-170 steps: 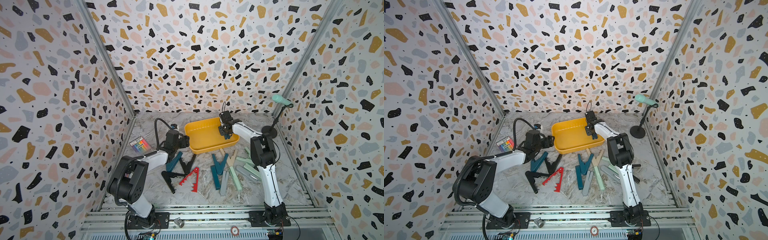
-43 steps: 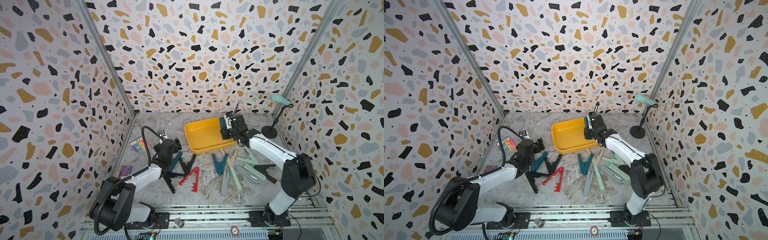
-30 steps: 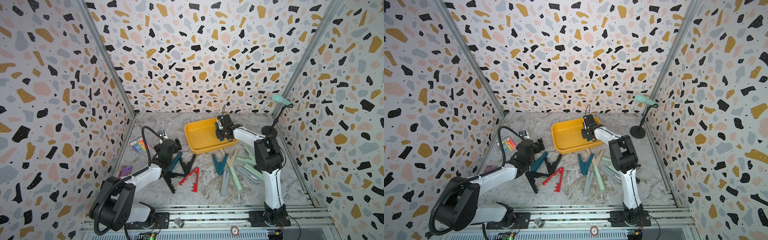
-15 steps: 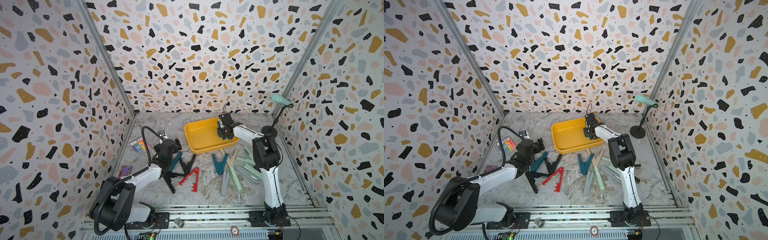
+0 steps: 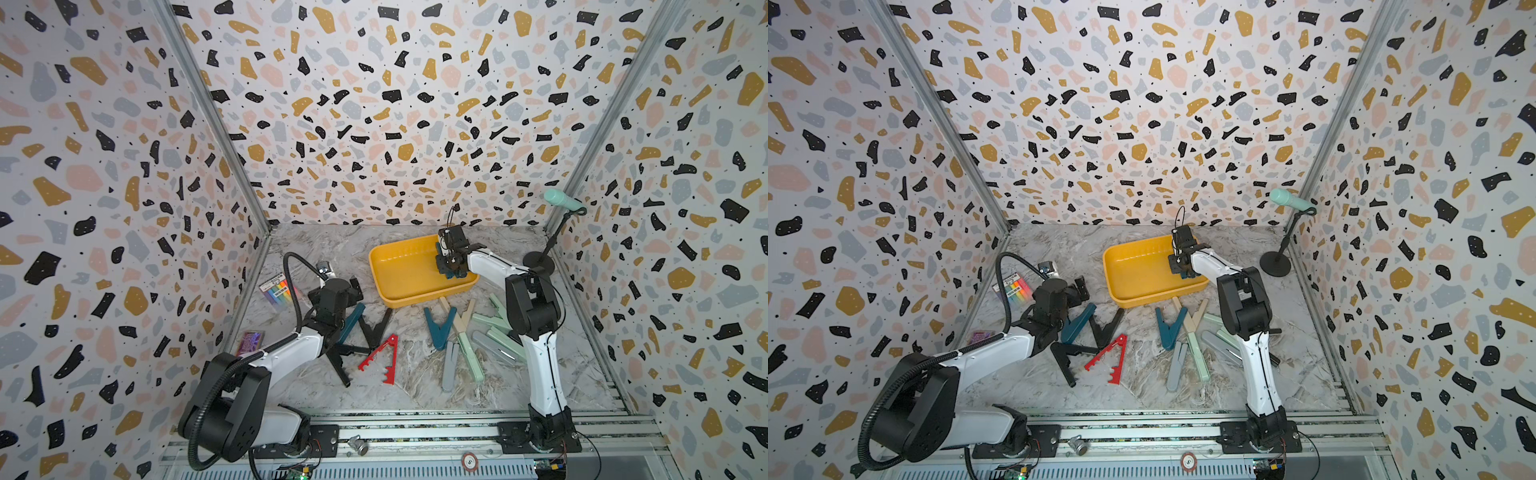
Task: Put the pruning pliers into the storage box
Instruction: Place the pruning pliers in the storage box.
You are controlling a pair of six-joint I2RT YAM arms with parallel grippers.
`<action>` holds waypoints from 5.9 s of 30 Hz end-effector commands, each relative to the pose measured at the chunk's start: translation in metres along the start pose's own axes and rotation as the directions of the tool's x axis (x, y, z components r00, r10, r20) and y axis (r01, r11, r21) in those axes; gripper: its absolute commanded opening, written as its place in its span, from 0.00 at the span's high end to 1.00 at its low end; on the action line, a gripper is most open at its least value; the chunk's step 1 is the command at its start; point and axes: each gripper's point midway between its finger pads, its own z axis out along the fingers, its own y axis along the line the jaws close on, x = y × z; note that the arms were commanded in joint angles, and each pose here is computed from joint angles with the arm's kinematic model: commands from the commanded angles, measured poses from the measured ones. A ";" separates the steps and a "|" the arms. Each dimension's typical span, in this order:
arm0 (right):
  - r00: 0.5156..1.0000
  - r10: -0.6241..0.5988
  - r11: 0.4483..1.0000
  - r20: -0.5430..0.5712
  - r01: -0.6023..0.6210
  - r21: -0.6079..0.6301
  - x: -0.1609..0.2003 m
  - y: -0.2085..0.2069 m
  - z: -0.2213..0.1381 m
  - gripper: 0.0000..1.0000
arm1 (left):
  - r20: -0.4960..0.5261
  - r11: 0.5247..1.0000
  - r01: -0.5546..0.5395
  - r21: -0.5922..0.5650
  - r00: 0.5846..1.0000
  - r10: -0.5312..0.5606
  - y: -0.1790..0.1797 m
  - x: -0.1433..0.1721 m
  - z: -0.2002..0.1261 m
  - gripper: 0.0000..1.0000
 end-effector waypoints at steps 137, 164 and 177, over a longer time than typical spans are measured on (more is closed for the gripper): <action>0.998 0.058 0.998 0.009 -0.058 -0.015 -0.004 -0.010 -0.073 0.77 | 0.010 1.000 -0.001 -0.014 1.000 0.001 0.004 -0.003 -0.001 0.00; 0.964 -0.019 0.997 -0.266 -0.004 -0.083 0.095 0.010 -0.032 1.00 | 0.011 1.000 -0.008 -0.027 1.000 0.008 0.008 -0.002 -0.003 0.00; 0.987 0.041 0.998 -0.155 -0.046 -0.034 0.062 -0.006 -0.036 0.92 | 0.012 1.000 -0.005 -0.025 1.000 0.005 0.007 -0.003 -0.004 0.01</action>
